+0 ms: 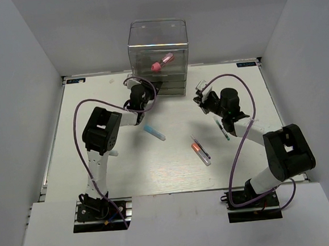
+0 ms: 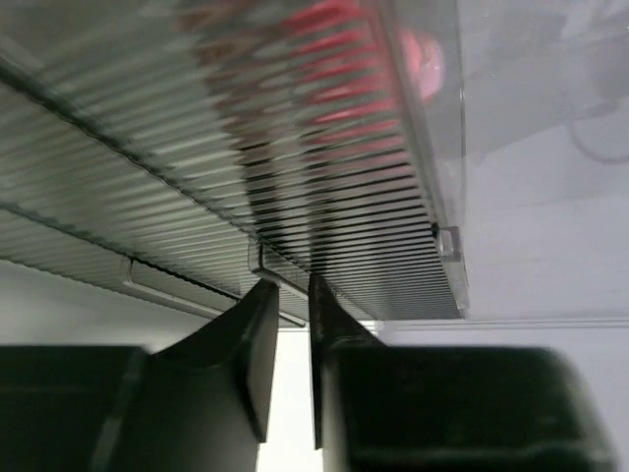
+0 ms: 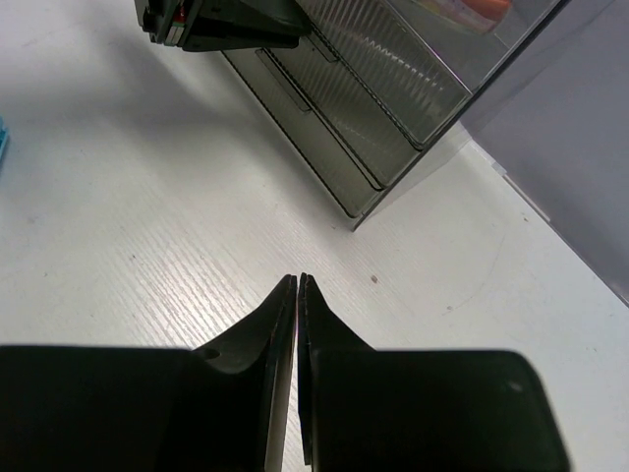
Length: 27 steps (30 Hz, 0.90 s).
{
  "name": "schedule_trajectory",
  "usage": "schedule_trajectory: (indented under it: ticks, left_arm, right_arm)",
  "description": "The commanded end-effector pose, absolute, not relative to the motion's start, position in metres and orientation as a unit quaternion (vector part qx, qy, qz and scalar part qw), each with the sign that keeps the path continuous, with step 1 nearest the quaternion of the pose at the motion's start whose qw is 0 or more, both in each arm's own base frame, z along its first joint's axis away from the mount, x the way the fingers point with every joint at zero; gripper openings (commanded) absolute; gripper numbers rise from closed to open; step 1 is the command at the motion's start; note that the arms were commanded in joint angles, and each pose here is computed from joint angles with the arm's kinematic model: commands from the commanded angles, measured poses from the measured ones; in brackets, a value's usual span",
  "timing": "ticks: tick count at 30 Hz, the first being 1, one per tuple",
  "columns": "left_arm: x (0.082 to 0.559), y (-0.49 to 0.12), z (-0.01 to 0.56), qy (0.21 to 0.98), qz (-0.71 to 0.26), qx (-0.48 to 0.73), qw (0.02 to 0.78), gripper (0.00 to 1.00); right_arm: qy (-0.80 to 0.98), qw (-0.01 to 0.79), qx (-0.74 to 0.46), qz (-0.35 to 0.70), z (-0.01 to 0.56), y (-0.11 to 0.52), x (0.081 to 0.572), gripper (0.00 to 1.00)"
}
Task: Sort the stationery into containers
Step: Open the drawer in the storage box.
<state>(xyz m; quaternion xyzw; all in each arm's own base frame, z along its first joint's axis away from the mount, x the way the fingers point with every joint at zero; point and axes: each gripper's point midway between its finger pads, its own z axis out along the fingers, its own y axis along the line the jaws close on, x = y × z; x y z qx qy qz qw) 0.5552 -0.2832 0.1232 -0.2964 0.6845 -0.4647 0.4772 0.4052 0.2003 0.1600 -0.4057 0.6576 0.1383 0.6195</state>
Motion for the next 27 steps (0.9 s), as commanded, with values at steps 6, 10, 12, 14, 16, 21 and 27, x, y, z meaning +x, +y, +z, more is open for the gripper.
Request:
schedule_trajectory:
  ticks: [6, 10, 12, 14, 16, 21, 27]
  left_arm:
    - [0.560, -0.275, 0.120, 0.688, -0.445, -0.300, 0.489, 0.00]
    - [0.546, -0.270, 0.134, 0.677, -0.457, -0.289, 0.499, 0.00]
    - [0.529, -0.280, 0.142, 0.676, -0.471, -0.276, 0.496, 0.00]
    - [0.514, -0.284, 0.136, 0.683, -0.476, -0.267, 0.485, 0.00]
    - [0.507, -0.281, 0.136, 0.680, -0.481, -0.273, 0.481, 0.00]
    - [0.483, -0.283, 0.138, 0.686, -0.484, -0.266, 0.474, 0.00]
    - [0.469, -0.283, 0.125, 0.712, -0.465, -0.270, 0.452, 0.00]
  right_arm:
    - [0.650, 0.634, -0.395, 0.142, 0.174, 0.195, 0.403, 0.09]
    - [0.656, 0.628, -0.394, 0.140, 0.169, 0.193, 0.401, 0.26]
    - [0.666, 0.621, -0.388, 0.141, 0.165, 0.192, 0.401, 0.37]
    - [0.686, 0.607, -0.372, 0.148, 0.159, 0.188, 0.402, 0.44]
    - [0.705, 0.593, -0.358, 0.152, 0.152, 0.185, 0.401, 0.46]
    - [0.761, 0.547, -0.317, 0.144, 0.134, 0.172, 0.403, 0.49]
    - [0.810, 0.489, -0.300, 0.124, 0.106, 0.158, 0.395, 0.52]
